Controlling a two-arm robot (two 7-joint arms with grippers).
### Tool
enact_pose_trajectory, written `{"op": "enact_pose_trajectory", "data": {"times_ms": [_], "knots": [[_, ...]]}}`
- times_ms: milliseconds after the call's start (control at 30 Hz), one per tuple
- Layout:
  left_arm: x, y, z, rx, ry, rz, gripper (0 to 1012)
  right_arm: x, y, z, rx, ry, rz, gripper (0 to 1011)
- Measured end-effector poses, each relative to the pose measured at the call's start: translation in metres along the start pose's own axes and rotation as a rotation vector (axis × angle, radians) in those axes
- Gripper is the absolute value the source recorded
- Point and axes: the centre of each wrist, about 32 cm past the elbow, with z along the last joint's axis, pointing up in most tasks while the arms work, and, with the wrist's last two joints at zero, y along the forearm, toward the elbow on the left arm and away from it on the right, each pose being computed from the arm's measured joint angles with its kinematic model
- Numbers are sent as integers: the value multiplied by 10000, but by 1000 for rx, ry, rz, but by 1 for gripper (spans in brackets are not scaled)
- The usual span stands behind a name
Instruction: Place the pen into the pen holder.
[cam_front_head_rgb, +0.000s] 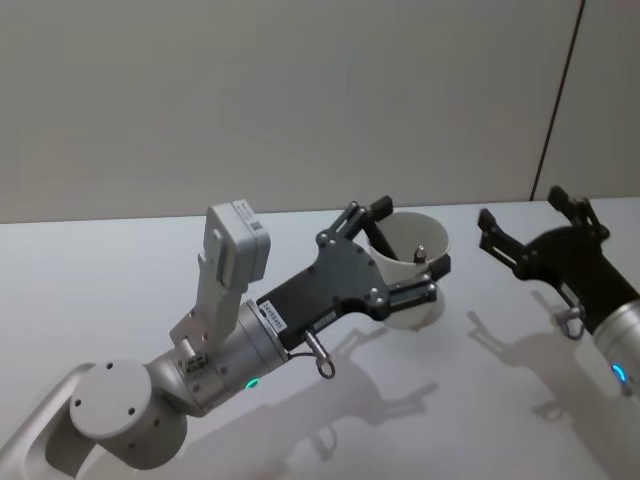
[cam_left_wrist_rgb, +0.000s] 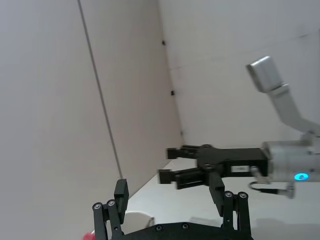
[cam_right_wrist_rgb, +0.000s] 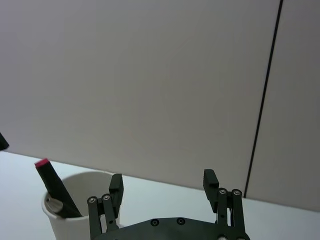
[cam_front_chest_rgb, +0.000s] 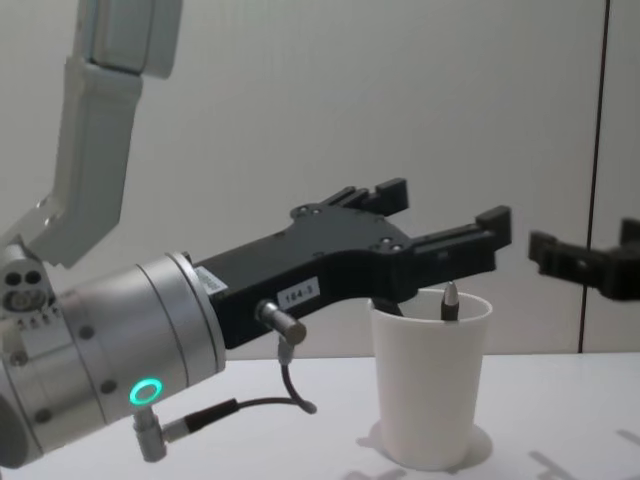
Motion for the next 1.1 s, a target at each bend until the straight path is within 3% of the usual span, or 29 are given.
{"op": "enact_pose_trajectory", "data": {"times_ms": [500, 1100], "knots": [[23, -6, 51, 88, -44, 162, 1001, 17, -71, -22, -30, 3, -23, 1001], [49, -10, 113, 188, -125, 377, 1001, 16, -71, -23, -30, 3, -22, 1002]]}}
